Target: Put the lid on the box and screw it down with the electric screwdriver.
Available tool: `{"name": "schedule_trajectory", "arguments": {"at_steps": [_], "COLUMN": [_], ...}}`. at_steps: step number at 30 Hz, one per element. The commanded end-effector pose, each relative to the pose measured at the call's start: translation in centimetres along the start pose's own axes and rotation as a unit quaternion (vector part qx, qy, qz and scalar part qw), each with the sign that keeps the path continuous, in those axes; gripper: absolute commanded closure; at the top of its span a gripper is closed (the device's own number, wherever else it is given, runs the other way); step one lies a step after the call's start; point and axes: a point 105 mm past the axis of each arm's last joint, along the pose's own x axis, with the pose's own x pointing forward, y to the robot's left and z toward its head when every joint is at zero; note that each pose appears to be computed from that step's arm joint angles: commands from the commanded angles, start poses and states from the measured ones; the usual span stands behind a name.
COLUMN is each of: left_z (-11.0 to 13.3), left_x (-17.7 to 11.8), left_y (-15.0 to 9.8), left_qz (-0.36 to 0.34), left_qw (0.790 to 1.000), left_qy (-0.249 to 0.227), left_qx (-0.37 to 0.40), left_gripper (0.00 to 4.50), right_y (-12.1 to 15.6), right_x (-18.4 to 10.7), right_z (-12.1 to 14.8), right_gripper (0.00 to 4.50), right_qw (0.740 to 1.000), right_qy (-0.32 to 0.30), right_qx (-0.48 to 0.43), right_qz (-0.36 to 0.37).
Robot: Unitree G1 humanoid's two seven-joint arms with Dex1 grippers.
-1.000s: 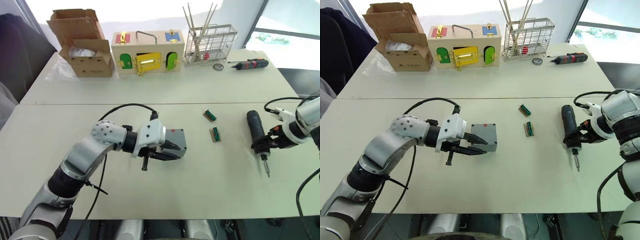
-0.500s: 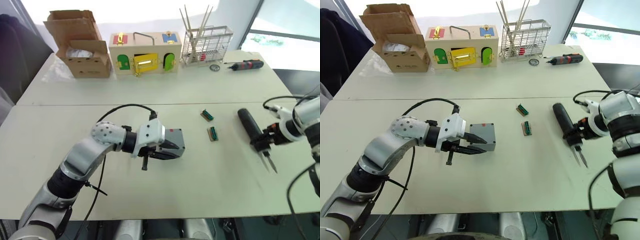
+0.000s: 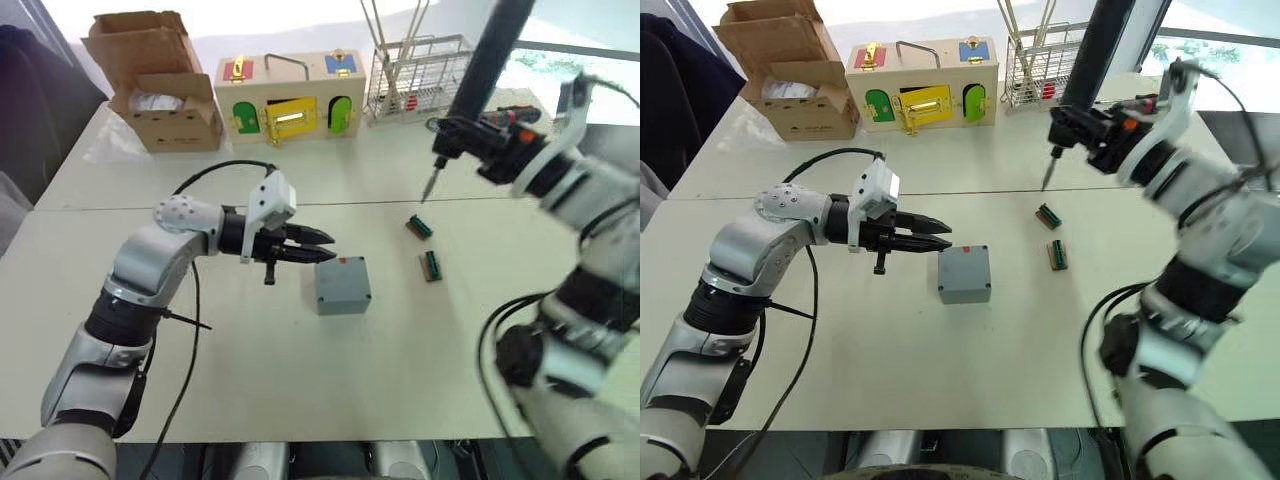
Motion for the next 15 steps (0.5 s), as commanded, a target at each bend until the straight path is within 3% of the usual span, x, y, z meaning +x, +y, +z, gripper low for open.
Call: {"name": "schedule_trajectory", "arguments": {"at_steps": [1,5,8,12,15], "left_z": [0.2,-0.1,-0.8,-2.5,-2.7], "left_x": [-0.3,0.1,1.2,2.3,2.5], "left_y": [0.2,0.1,-0.2,0.7,0.3], "left_qz": [0.004,0.001,-0.003,0.03,0.017], "left_qw": [1.0,1.0,1.0,0.999,0.999], "left_qy": [0.007,0.014,0.022,0.036,0.033], "left_qx": [0.005,0.002,-0.003,-0.022,-0.029], "left_gripper": [3.42,3.42,3.42,3.42,3.42], "right_y": [4.9,5.8,6.9,6.3,6.3], "right_x": [-1.2,-1.5,-1.8,-1.5,-1.1], "right_z": [0.9,-0.5,-2.4,-4.0,-5.3], "right_gripper": [2.7,2.7,2.7,2.7,2.7], "right_qw": [0.993,0.993,0.99,0.991,0.991], "right_qy": [-0.068,-0.074,-0.046,-0.043,-0.033], "right_qx": [-0.063,-0.051,-0.074,-0.082,-0.09], "right_qz": [0.071,0.079,0.108,0.095,0.098]}}
